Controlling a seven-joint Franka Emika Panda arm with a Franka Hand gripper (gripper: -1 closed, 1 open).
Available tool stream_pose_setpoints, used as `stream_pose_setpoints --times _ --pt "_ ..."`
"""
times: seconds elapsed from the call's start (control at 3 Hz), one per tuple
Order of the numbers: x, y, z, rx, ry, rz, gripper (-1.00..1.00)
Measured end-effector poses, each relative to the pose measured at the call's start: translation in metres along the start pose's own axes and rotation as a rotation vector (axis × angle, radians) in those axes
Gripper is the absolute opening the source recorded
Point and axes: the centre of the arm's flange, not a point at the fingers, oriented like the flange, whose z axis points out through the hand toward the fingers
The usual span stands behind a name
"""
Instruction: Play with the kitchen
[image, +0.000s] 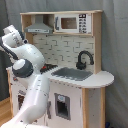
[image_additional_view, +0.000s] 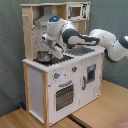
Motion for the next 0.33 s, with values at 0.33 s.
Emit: stream_pose_setpoints --times 0.33 --pt "0.0 0.0005 -0.0002 0.0 0.0 0.001 1.0"
